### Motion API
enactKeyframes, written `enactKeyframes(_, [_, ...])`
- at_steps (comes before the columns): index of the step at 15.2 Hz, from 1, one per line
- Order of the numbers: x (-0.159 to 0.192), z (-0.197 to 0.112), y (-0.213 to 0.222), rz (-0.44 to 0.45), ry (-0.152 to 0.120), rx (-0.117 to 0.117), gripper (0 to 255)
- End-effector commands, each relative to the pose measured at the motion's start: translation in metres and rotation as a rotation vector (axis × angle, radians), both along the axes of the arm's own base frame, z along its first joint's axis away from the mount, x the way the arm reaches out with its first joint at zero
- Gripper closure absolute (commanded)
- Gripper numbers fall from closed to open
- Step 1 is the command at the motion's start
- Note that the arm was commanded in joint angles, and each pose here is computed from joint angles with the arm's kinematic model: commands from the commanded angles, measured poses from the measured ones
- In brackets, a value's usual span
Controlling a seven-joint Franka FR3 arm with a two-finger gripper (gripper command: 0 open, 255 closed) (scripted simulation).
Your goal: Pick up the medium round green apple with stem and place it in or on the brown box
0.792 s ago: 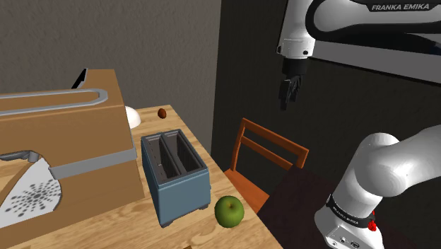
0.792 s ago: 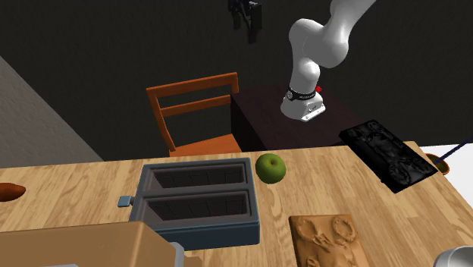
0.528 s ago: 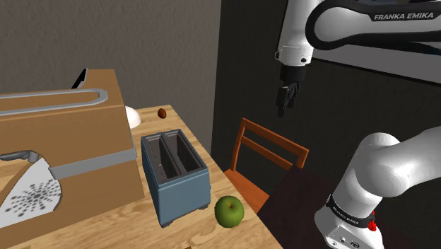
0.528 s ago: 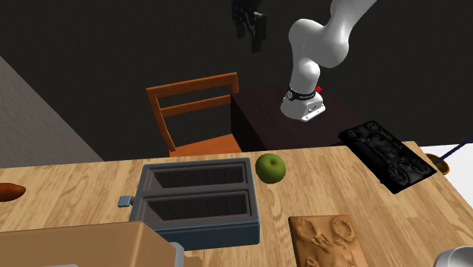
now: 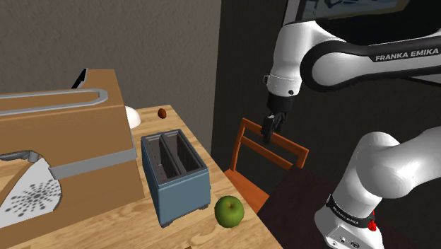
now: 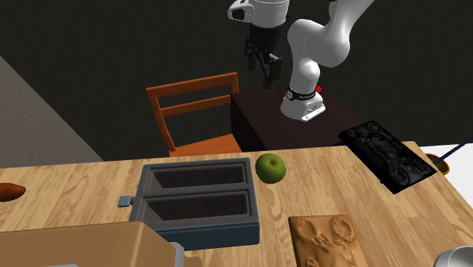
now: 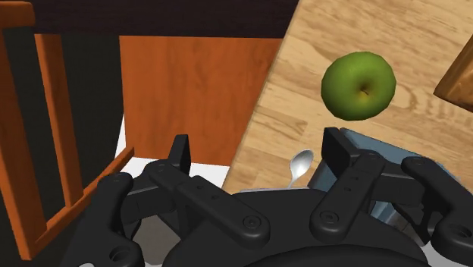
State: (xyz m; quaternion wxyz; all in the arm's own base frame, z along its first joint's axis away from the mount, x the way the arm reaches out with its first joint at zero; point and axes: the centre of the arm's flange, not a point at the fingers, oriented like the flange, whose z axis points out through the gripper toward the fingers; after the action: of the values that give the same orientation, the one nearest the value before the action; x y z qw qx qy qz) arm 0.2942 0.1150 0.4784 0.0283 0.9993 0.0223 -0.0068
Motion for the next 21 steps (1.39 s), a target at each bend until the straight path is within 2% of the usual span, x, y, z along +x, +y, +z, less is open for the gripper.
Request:
enactKeyframes(1, [-0.004,-0.016,0.018,-0.001,-0.02,0.001,0])
enactKeyframes(17, [-0.016,-0.158,0.173,0.003,-0.159,0.003,0])
enactKeyframes(21, [-0.013,-0.179,0.172,0.003,-0.159,0.003,0])
